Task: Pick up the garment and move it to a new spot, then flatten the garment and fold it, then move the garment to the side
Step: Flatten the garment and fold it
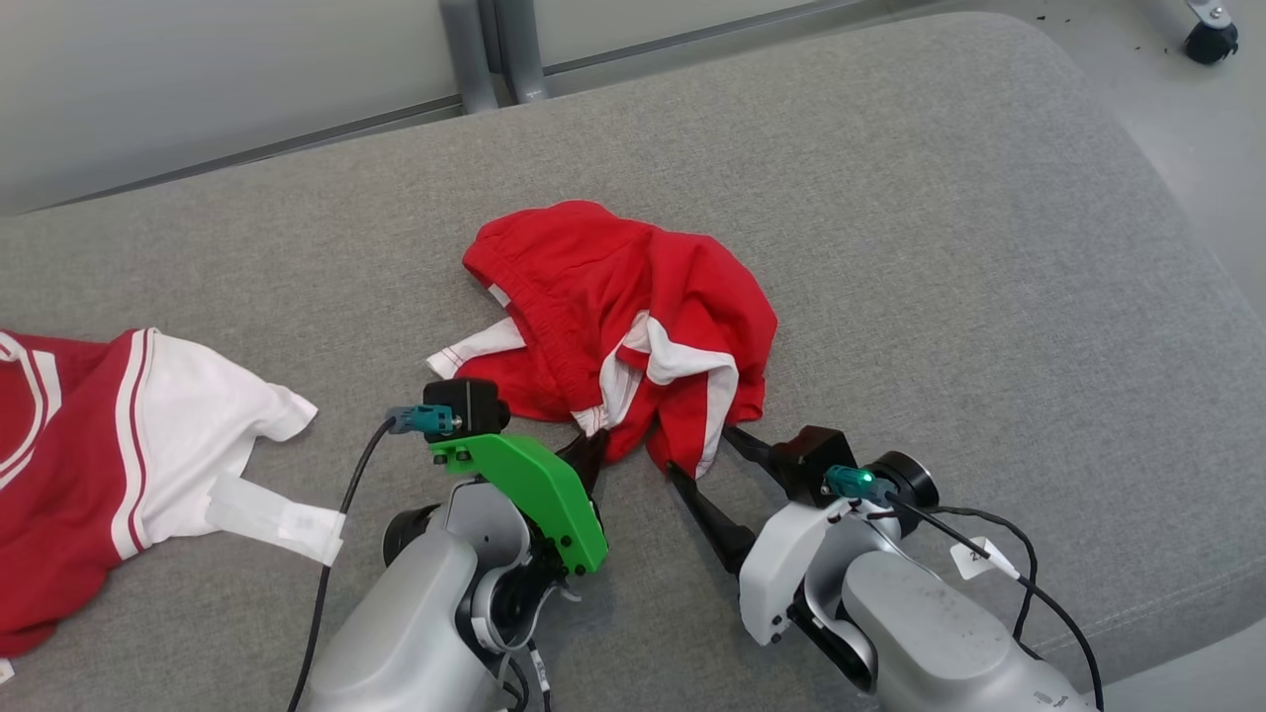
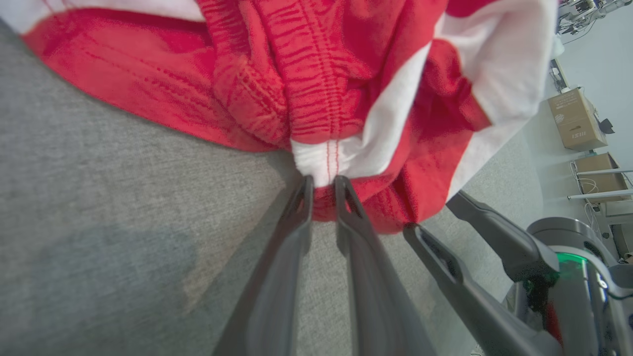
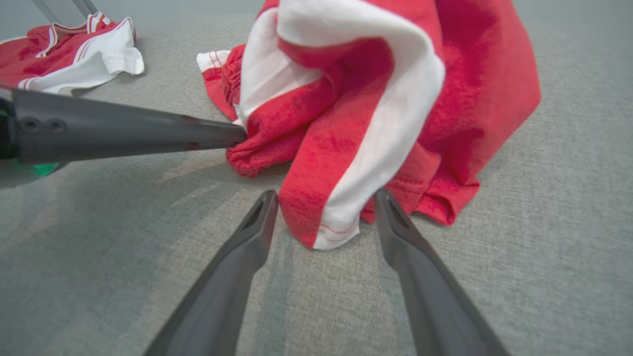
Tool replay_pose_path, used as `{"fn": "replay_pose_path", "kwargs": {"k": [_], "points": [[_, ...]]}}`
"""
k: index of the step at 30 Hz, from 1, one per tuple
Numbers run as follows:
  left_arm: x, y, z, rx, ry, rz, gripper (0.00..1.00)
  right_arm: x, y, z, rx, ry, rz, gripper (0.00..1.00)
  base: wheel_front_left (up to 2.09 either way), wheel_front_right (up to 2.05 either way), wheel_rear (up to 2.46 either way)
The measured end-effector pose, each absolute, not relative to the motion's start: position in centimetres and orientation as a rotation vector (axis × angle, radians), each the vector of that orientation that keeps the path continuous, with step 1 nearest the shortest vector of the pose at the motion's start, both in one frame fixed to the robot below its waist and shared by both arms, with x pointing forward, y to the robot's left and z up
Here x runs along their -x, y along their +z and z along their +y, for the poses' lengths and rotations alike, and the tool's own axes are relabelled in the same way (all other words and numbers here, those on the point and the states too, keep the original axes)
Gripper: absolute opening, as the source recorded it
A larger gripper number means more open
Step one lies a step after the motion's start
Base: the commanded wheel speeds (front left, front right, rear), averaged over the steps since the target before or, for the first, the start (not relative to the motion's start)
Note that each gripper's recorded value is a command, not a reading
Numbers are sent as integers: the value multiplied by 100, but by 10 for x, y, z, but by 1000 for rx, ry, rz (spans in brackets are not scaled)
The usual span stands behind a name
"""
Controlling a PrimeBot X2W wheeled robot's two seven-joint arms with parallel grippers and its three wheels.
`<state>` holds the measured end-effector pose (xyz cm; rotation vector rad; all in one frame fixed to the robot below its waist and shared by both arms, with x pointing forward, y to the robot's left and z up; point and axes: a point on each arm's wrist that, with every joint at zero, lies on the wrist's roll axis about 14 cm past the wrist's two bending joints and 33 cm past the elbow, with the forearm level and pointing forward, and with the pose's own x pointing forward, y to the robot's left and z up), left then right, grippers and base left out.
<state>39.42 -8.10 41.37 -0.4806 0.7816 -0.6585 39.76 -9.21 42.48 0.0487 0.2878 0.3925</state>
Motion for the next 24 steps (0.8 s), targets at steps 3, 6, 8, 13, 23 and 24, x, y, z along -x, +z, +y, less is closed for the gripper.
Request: {"fn": "replay_pose_path", "kwargs": {"k": [3,6,8,13,23,24], "points": [[-393,418,-89,529,-677,790,0,-398,426,-97,-49,376,284,100,0,0,0],[-391,419,-95,538,-691,796,0,-397,426,-102,-45,361,281,100,0,0,0],[-390,419,-97,541,-698,795,0,-396,426,-105,-40,352,279,100,0,0,0],[-395,429,-98,560,-699,740,0,-396,432,-115,-31,322,253,100,0,0,0],[-407,446,-42,470,-629,562,0,-386,440,-151,-8,235,193,100,0,0,0],[-405,447,-35,457,-619,553,0,-384,443,-155,-5,224,181,100,0,0,0]]}}
